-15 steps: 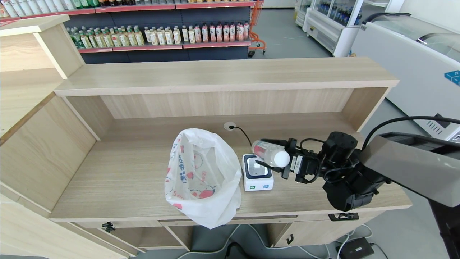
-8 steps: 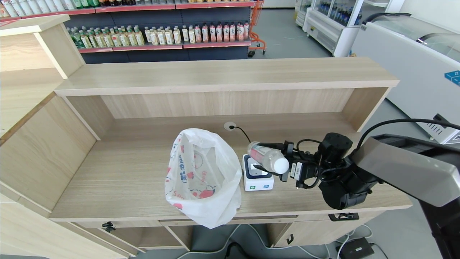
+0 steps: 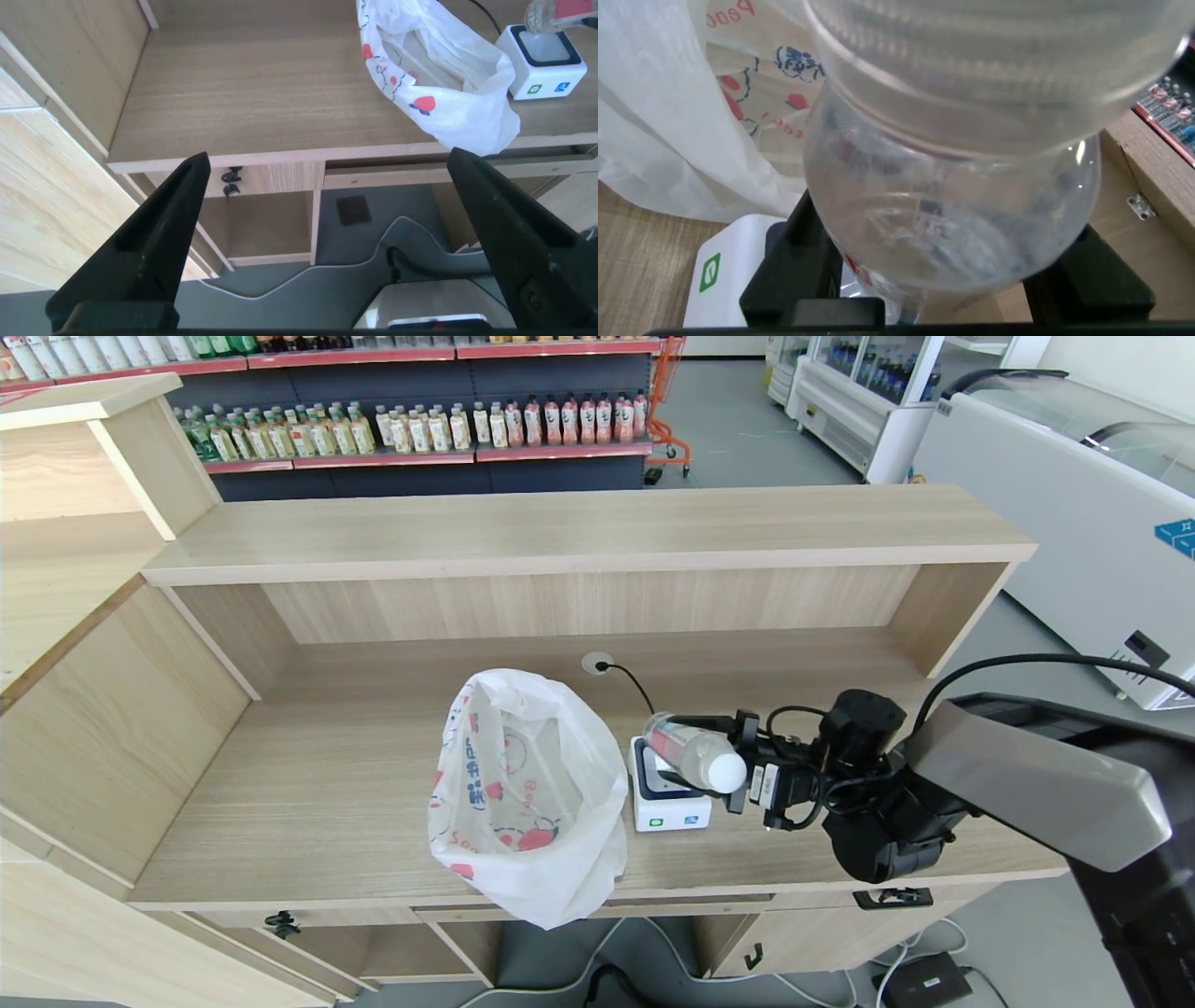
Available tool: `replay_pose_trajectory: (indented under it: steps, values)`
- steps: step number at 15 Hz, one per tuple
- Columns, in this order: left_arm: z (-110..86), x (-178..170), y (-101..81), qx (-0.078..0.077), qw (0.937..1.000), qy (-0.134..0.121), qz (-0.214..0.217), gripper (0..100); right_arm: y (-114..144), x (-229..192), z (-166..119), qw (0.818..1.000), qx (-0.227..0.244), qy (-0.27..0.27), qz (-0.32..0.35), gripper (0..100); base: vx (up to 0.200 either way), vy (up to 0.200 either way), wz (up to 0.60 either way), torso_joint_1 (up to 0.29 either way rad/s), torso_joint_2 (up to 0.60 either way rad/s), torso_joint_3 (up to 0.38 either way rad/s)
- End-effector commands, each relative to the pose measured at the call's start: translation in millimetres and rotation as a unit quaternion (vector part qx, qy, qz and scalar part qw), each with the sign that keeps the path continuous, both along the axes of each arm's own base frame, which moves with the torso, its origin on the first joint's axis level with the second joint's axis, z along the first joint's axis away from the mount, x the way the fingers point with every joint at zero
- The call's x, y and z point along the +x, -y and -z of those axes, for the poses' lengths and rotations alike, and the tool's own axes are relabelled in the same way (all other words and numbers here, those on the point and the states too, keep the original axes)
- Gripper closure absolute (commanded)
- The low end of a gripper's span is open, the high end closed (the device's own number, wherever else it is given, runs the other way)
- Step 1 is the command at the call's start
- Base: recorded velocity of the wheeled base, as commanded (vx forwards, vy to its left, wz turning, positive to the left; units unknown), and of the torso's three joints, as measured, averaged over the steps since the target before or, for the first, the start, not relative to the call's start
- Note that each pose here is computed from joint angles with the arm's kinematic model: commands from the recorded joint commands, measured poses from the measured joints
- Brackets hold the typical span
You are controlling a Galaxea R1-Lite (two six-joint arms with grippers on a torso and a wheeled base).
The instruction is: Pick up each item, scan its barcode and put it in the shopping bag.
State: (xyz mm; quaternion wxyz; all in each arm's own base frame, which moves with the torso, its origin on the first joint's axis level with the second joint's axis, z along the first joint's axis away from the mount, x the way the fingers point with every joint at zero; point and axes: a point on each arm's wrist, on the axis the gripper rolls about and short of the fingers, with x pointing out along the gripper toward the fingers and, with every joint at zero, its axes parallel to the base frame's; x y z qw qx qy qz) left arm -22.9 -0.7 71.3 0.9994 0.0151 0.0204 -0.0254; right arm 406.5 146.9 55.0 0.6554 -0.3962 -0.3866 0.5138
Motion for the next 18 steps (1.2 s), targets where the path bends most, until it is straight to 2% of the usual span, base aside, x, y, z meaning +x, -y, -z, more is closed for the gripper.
replay_pose_trajectory:
  steps: [1, 7, 9, 11, 13, 15, 16, 17, 18]
  values:
    - [0.0, 0, 0.0, 0.000, 1.0000, 0.000, 0.000, 0, 0, 1, 6, 1.000, -0.002, -0.005, 0.000, 100, 0.000, 0.000, 0.00, 0.000, 0.00, 0.000]
    - [0.0, 0, 0.0, 0.000, 1.0000, 0.000, 0.000, 0, -1, 2, 8, 1.000, -0.002, -0.008, 0.001, 100, 0.000, 0.000, 0.00, 0.000, 0.00, 0.000]
    - [0.0, 0, 0.0, 0.000, 1.0000, 0.000, 0.000, 0, 2, 2, -2, 1.000, 0.006, -0.018, 0.002, 100, 0.000, 0.000, 0.00, 0.000, 0.00, 0.000]
    - [0.0, 0, 0.0, 0.000, 1.0000, 0.000, 0.000, 0, 23, 0, -38, 0.996, 0.037, -0.076, 0.016, 100, 0.000, 0.000, 0.00, 0.000, 0.00, 0.000]
    - [0.0, 0, 0.0, 0.000, 1.0000, 0.000, 0.000, 0, 40, -6, -73, 0.992, 0.068, -0.102, 0.034, 100, 0.000, 0.000, 0.00, 0.000, 0.00, 0.000]
    - [0.0, 0, 0.0, 0.000, 1.0000, 0.000, 0.000, 0, 47, -28, -119, 0.965, 0.170, -0.168, 0.110, 100, 0.000, 0.000, 0.00, 0.000, 0.00, 0.000]
    - [0.0, 0, 0.0, 0.000, 1.0000, 0.000, 0.000, 0, 46, -43, -132, 0.941, 0.225, -0.208, 0.147, 100, 0.000, 0.000, 0.00, 0.000, 0.00, 0.000]
    - [0.0, 0, 0.0, 0.000, 1.0000, 0.000, 0.000, 0, 44, -60, -139, 0.913, 0.262, -0.250, 0.186, 100, 0.000, 0.000, 0.00, 0.000, 0.00, 0.000]
    - [0.0, 0, 0.0, 0.000, 1.0000, 0.000, 0.000, 0, 46, -68, -139, 0.898, 0.273, -0.271, 0.213, 100, 0.000, 0.000, 0.00, 0.000, 0.00, 0.000]
